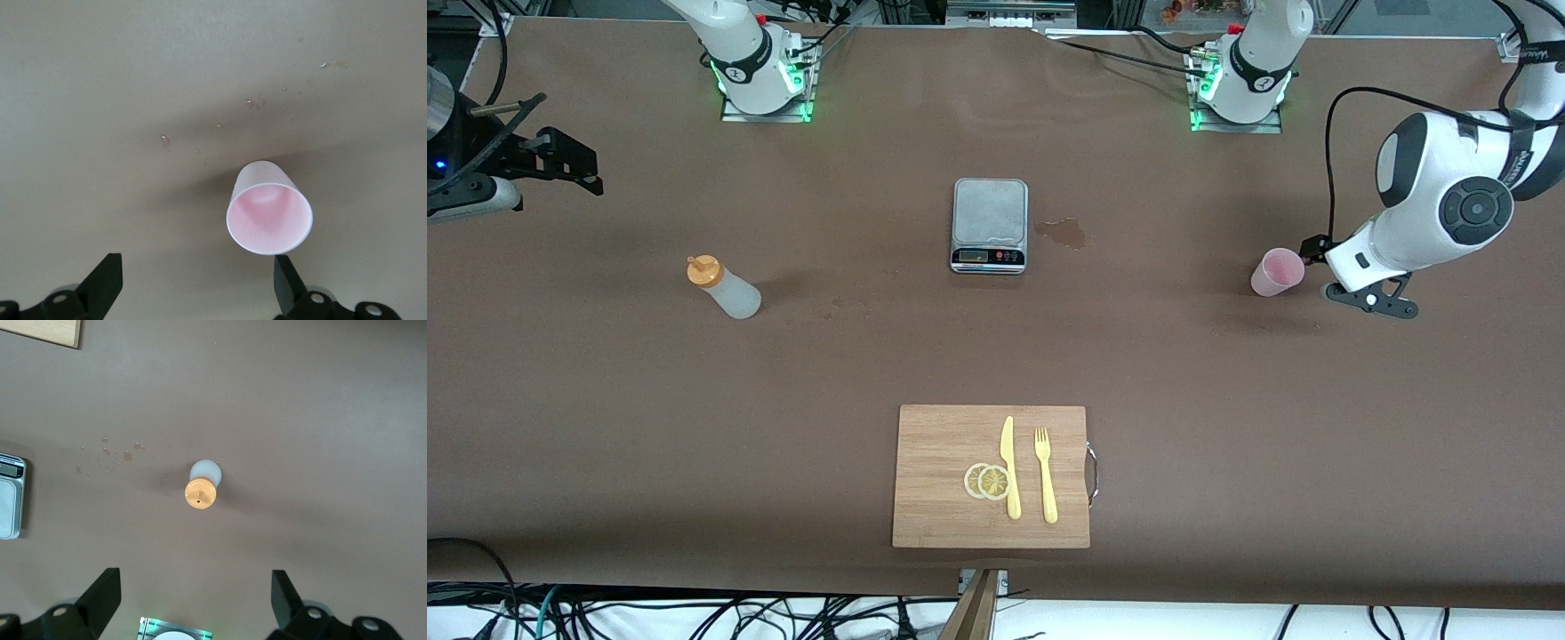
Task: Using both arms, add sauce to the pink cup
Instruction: 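Lower the left gripper around the pink cup and close it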
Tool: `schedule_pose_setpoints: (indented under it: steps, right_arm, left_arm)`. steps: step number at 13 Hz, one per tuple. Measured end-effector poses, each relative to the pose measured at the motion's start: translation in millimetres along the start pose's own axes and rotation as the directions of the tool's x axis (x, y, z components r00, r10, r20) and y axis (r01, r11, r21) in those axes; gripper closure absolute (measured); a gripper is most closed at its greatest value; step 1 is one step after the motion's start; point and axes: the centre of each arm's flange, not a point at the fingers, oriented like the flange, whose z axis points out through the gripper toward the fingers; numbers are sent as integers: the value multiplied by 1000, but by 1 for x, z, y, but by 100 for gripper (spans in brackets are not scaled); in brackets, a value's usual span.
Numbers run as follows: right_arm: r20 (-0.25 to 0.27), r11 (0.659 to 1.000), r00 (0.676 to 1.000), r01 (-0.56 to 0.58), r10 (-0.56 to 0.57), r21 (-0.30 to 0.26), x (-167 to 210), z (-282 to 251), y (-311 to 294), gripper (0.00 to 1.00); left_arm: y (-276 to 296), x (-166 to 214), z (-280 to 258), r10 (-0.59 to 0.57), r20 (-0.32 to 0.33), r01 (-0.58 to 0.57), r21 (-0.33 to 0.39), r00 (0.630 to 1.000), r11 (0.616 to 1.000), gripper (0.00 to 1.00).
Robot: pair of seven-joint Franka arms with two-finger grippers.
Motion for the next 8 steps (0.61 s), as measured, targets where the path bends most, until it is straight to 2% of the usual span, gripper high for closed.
schedule_pose_setpoints:
  steps: [3,6,7,8]
  right_arm:
    - [-1,1000,1000,0,0,0,0,0,0,0]
    - [-1,1000,1000,0,0,0,0,-1,0,0]
    - [-1,1000,1000,0,0,0,0,-1,0,0]
    - [-1,1000,1000,0,0,0,0,-1,0,0]
  left_arm:
    - [16,-3,33,30,-58,-29,4,998,1000,0]
    - [21,-2,67,39,-48,-39,-15,998,999,0]
    - [21,-3,80,37,-30,-37,-27,999,999,4]
    - [19,-3,89,34,-19,-34,-36,999,999,16]
